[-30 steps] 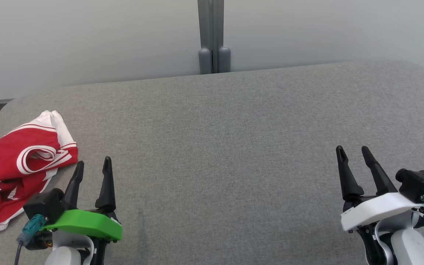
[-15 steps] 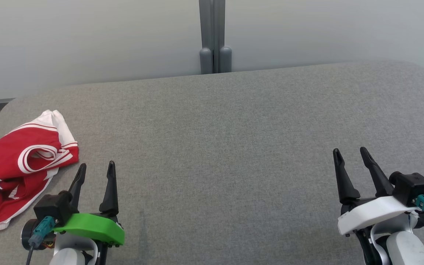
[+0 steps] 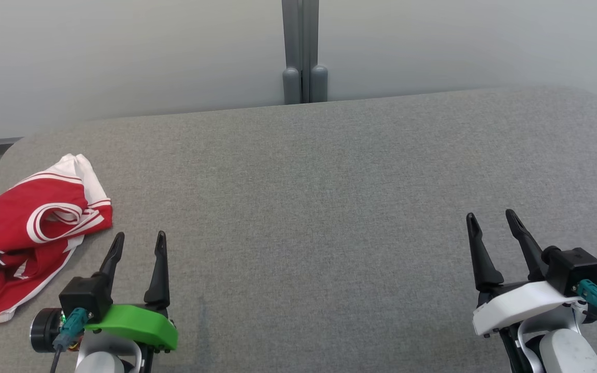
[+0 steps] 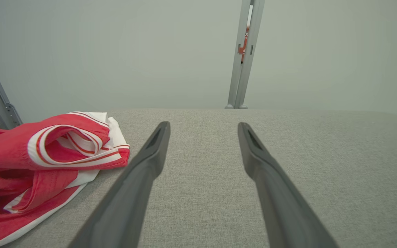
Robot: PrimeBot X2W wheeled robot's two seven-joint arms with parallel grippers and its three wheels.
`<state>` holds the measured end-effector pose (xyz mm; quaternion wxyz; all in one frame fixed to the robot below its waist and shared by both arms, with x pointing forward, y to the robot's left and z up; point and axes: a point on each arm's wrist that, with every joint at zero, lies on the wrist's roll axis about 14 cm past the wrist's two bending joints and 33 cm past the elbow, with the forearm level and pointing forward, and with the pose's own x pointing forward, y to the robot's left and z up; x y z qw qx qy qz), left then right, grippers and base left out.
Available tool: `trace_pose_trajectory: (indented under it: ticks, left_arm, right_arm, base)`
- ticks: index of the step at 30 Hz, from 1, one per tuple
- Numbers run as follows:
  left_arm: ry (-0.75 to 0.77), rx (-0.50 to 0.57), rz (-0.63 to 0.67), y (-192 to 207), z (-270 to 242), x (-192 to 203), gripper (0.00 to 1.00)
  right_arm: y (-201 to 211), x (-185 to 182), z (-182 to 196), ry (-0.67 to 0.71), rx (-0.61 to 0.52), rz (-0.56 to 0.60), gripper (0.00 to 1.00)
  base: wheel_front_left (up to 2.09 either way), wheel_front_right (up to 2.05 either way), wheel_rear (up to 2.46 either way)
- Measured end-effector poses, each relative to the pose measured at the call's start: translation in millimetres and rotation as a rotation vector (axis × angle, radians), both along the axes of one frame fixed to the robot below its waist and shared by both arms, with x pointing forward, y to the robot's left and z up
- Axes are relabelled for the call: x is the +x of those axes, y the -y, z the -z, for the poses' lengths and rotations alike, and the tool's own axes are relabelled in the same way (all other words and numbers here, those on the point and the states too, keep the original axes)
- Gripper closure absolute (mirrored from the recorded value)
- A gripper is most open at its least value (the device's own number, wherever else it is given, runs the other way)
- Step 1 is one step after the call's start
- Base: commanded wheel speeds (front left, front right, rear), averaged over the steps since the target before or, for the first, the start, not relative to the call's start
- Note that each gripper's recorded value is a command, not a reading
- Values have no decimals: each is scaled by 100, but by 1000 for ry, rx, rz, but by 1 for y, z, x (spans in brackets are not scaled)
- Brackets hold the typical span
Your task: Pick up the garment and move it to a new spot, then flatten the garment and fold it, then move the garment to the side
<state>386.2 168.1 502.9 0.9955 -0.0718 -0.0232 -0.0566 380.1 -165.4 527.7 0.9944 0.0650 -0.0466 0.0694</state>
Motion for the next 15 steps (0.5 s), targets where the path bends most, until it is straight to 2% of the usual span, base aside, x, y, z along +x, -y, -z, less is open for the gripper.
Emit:
trace_pose_trajectory:
  ticks: [9, 15]
  left_arm:
    - [4, 48, 6, 2, 2, -2, 0]
    - [4, 40, 1, 1, 2, -2, 0]
  right_arm:
    - [-4, 0, -1, 12, -39, -8, 0]
    - [-5, -1, 0, 9, -34, -8, 0]
  base:
    - [0, 0, 0]
    - [0, 0, 0]
